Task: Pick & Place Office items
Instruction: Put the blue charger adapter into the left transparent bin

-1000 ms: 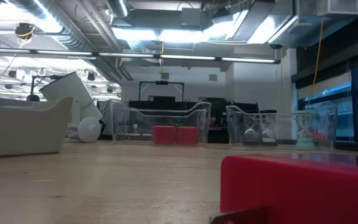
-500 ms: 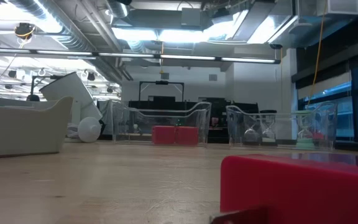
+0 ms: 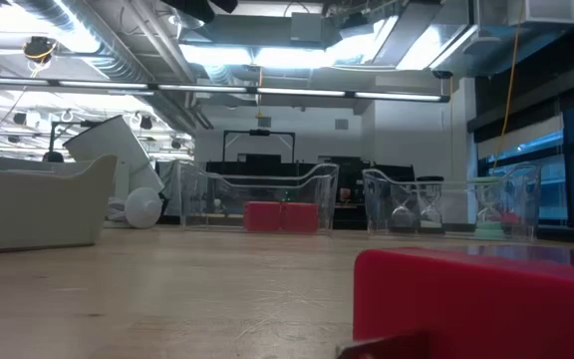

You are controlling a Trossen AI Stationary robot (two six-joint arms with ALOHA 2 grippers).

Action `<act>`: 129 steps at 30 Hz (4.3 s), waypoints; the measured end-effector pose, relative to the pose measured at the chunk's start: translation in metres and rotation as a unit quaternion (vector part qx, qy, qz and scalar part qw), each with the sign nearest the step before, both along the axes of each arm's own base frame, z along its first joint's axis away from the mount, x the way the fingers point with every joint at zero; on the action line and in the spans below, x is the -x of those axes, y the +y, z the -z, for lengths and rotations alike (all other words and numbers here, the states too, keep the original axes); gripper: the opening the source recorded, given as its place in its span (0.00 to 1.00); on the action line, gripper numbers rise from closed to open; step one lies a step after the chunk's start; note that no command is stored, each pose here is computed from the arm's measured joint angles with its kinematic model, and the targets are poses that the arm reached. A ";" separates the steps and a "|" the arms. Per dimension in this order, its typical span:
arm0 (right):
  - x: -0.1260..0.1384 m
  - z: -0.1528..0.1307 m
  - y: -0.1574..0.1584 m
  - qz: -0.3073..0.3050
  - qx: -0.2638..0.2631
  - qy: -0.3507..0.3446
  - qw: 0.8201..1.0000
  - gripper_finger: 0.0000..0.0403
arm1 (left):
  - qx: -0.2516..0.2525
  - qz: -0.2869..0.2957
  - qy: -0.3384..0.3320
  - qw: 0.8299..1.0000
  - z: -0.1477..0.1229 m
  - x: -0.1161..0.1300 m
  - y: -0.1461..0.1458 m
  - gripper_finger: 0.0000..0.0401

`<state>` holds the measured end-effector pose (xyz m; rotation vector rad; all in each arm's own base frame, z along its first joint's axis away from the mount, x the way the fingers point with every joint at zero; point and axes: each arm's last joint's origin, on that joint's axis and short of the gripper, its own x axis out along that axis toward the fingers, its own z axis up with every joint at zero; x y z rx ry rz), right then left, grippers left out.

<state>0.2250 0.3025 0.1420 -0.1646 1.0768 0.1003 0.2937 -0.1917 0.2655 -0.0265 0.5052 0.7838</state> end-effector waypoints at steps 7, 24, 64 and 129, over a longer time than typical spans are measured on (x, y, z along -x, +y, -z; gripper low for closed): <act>-0.004 -0.001 -0.004 0.053 -0.033 0.011 0.998 0.85 | -0.001 0.001 0.001 1.000 0.000 0.000 0.000 0.47; -0.002 -0.023 -0.011 0.084 -0.051 -0.009 0.995 0.85 | -0.002 0.001 0.001 1.000 0.000 0.000 0.000 0.47; -0.046 -0.010 -0.051 -0.297 0.028 0.102 0.949 0.73 | 0.003 0.002 0.005 1.000 0.001 0.000 0.000 0.47; -0.028 -0.180 -0.096 0.016 0.267 -0.142 0.953 0.55 | 0.307 0.127 -0.257 0.908 -0.046 -0.108 0.055 0.65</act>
